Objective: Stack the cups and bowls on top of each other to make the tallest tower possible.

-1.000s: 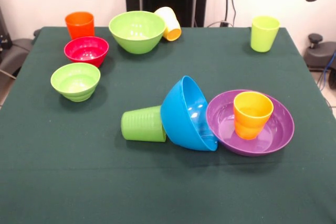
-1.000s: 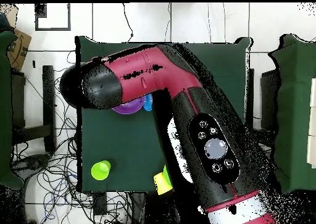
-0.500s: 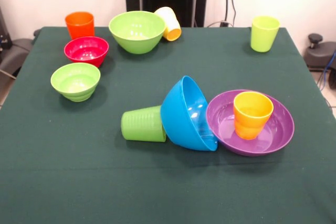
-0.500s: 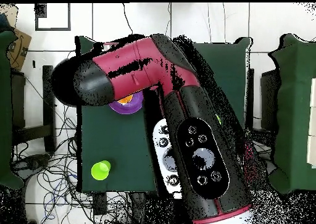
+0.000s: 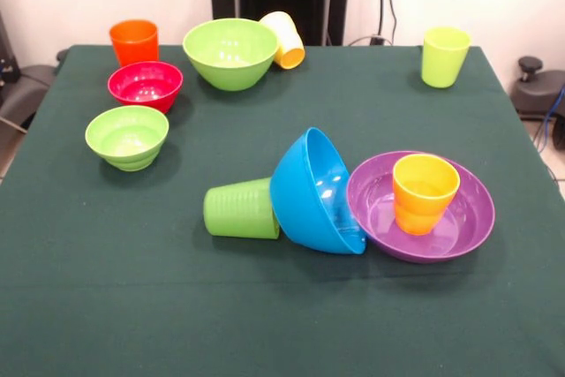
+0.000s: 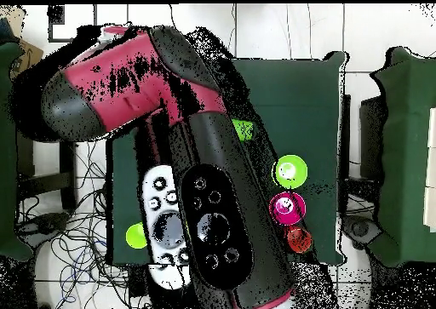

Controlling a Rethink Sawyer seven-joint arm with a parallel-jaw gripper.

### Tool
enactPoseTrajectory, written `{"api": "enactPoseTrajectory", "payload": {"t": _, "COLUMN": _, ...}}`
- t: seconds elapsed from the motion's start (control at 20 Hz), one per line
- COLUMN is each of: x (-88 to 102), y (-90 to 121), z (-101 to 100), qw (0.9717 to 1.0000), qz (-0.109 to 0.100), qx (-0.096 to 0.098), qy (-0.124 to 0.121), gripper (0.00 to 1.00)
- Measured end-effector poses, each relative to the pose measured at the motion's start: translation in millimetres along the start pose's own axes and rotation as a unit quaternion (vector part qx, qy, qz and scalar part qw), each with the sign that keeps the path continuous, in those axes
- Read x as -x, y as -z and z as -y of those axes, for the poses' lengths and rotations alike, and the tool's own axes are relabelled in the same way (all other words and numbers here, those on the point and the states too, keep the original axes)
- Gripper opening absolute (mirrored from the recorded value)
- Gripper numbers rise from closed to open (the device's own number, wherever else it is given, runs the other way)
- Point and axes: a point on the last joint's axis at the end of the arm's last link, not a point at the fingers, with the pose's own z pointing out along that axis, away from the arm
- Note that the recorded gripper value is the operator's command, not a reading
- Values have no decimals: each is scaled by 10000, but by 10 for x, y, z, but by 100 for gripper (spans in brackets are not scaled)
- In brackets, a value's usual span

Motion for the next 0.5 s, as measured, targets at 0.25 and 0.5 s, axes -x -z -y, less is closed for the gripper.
{"api": "enactPoseTrajectory", "payload": {"t": 0.25, "x": 374, "y": 61, "z": 43, "qw": 9996, "qz": 82, "qx": -221, "qy": -125, "gripper": 100}}
{"api": "enactPoseTrajectory", "payload": {"t": 0.5, "x": 632, "y": -12, "z": 78, "qw": 9993, "qz": 212, "qx": -296, "qy": -94, "gripper": 100}}
